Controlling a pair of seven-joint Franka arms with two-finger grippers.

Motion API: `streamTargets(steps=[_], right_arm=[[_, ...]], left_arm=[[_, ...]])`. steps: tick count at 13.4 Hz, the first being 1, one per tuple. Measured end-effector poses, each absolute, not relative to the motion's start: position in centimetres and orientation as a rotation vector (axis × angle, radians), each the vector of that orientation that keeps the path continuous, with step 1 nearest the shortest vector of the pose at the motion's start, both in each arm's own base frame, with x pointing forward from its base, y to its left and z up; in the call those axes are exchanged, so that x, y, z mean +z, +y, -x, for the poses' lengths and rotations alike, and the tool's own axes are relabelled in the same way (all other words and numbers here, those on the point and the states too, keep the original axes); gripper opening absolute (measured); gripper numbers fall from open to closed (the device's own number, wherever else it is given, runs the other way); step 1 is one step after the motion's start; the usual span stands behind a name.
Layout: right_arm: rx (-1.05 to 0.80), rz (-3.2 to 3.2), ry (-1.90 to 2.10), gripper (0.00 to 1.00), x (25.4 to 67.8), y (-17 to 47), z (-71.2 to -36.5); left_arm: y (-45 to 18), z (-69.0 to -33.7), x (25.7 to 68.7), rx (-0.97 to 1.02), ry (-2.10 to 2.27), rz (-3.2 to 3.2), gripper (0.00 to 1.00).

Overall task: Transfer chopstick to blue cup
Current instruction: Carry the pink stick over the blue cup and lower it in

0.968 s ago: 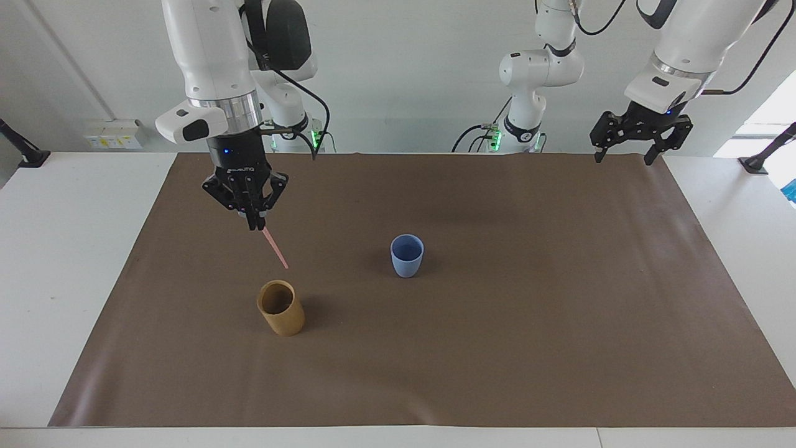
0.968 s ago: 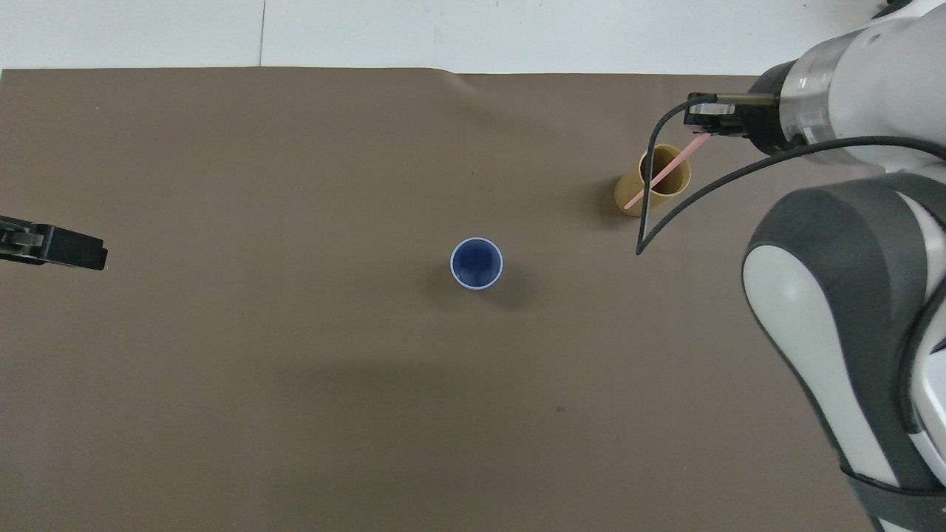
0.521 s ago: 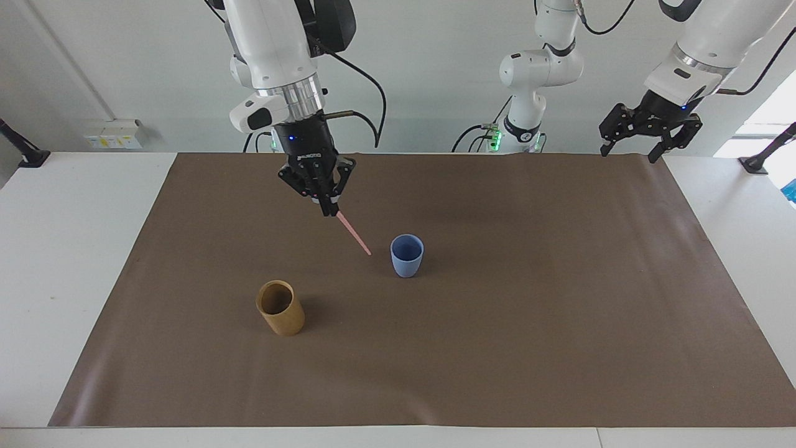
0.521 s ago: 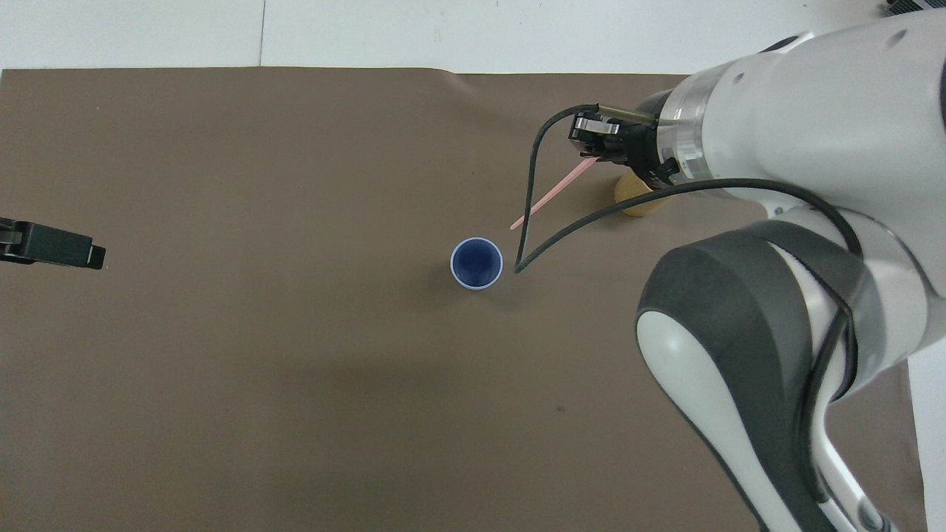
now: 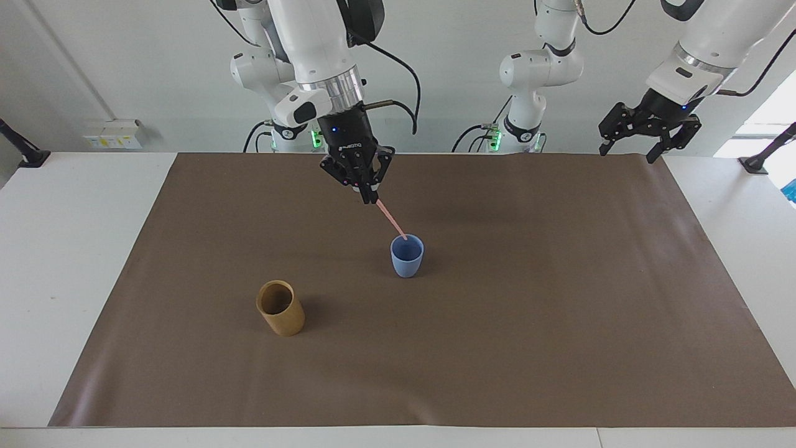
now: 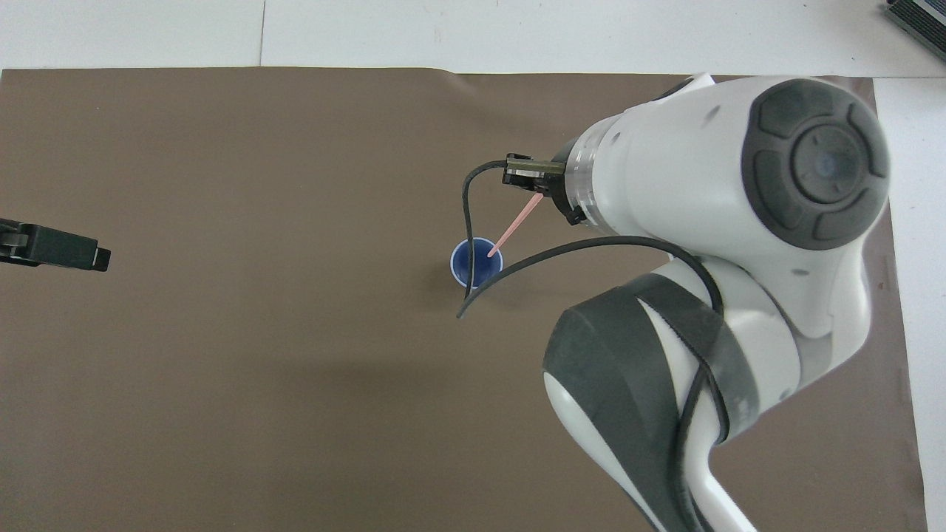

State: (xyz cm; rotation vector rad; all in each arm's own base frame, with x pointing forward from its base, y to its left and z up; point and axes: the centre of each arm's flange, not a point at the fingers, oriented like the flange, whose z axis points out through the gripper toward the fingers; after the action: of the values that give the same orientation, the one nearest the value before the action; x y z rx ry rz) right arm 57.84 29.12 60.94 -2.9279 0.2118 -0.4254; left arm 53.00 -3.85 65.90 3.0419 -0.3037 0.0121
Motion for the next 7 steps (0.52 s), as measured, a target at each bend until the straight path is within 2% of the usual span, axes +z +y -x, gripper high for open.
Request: streamTargets(steps=[7], right_arm=[[-0.458, 2.957, 0.088, 0.09, 57.4, 31.8, -56.9]], left_arm=[[-3.8, -52.6, 65.9, -0.006, -0.303, -3.042, 1.0]])
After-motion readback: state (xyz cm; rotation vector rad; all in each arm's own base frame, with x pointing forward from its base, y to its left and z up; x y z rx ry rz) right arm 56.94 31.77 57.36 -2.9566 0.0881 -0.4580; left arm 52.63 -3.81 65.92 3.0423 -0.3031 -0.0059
